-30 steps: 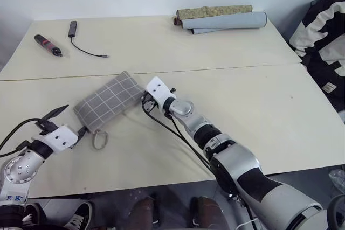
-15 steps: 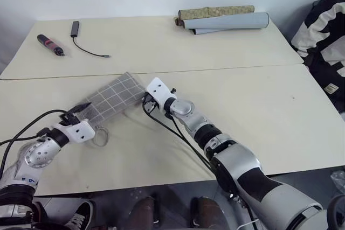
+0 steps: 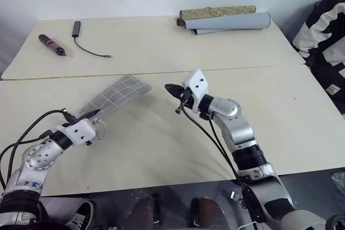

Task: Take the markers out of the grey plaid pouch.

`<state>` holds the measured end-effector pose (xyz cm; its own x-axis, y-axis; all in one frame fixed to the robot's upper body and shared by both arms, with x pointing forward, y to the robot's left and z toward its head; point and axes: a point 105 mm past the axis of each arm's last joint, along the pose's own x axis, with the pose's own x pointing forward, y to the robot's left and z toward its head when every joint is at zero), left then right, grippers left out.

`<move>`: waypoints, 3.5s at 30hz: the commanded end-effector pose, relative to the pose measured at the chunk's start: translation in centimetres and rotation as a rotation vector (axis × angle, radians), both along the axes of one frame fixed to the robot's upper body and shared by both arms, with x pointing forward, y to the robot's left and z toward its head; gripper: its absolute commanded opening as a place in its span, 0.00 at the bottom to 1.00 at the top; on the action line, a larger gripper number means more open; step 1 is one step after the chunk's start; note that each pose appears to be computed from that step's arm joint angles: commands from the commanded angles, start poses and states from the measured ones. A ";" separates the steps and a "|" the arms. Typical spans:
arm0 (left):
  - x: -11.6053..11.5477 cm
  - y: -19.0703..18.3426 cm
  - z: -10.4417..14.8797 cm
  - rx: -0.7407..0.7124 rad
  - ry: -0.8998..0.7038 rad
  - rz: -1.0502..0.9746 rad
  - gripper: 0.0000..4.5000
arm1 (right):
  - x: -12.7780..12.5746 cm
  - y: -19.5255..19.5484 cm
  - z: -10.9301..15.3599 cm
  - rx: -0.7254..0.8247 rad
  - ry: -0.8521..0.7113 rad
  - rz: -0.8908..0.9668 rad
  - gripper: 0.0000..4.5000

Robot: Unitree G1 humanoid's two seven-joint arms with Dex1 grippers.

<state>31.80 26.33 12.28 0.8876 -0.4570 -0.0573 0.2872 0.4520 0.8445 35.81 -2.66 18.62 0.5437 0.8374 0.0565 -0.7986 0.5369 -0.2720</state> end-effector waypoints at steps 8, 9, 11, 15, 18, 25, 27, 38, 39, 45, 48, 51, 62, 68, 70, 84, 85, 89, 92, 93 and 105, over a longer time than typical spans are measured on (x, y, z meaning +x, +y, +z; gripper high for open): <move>1.7 -7.7 0.3 0.042 0.015 -0.125 0.00 | -8.0 1.5 -3.2 0.054 0.443 0.310 0.60; 2.0 -8.2 0.5 0.034 0.010 -0.122 0.00 | -8.0 1.9 -3.5 0.055 0.448 0.299 0.70; 2.4 -9.1 1.0 0.028 -0.003 -0.117 0.00 | -7.3 2.6 -3.4 0.129 0.494 0.249 0.84; 2.7 -11.0 1.5 0.047 -0.016 -0.130 0.00 | -6.8 3.6 -3.6 0.177 0.574 0.207 0.93; 2.6 -12.5 1.9 0.030 -0.027 -0.151 0.00 | -6.7 4.1 -3.4 0.205 0.606 0.199 0.93; 2.5 -15.5 2.5 0.052 -0.053 -0.195 0.00 | -6.5 4.4 -4.5 0.172 0.645 0.183 0.93; 2.5 -15.8 2.5 0.048 -0.051 -0.196 0.00 | -6.5 4.6 -4.5 0.177 0.648 0.184 0.93; 2.1 -15.5 2.6 0.025 -0.041 -0.178 0.00 | -5.6 4.8 -5.3 0.195 0.648 0.151 0.56; 2.1 -15.4 2.6 0.021 -0.041 -0.174 0.00 | -5.6 4.7 -5.4 0.192 0.647 0.151 0.48; 2.0 -14.6 2.4 0.038 -0.029 -0.165 0.00 | -5.2 3.0 -5.3 0.192 0.642 0.122 0.00; 1.8 -14.0 2.2 0.048 -0.022 -0.160 0.00 | -5.2 2.2 -5.2 0.183 0.634 0.119 0.00; 1.7 -13.1 2.0 0.067 -0.013 -0.147 0.00 | -5.0 1.0 -5.0 0.178 0.629 0.105 0.00; -0.9 -11.0 2.3 -0.007 0.030 -0.225 0.00 | -1.7 -5.8 -4.4 0.117 0.561 -0.076 0.00; -1.3 -8.4 2.0 -0.017 0.059 -0.185 0.00 | 0.8 -10.5 -3.8 0.062 0.490 -0.205 0.00; -1.5 -8.2 2.0 -0.023 0.062 -0.189 0.00 | 1.2 -11.6 -3.9 0.043 0.478 -0.230 0.00; -1.7 -9.0 2.0 -0.217 0.194 -0.224 0.00 | -1.7 -10.6 -1.4 0.001 0.407 0.000 0.30; -1.7 -9.0 2.0 -0.218 0.204 -0.223 0.00 | -2.4 -10.6 -1.0 -0.006 0.418 0.040 0.37; -1.5 -9.1 2.6 -0.273 0.236 -0.230 0.00 | -3.0 -10.4 2.4 -0.039 0.263 0.088 0.53; -1.5 -9.8 3.1 -0.313 0.262 -0.258 0.00 | -4.0 -8.3 4.6 -0.066 0.146 0.179 0.53; -1.5 -10.2 3.4 -0.328 0.264 -0.271 0.00 | -4.4 -7.2 5.2 -0.048 0.126 0.215 0.53; -0.9 -12.7 6.2 -0.383 0.251 -0.356 0.00 | -4.1 -4.1 4.3 -0.226 0.018 0.240 0.01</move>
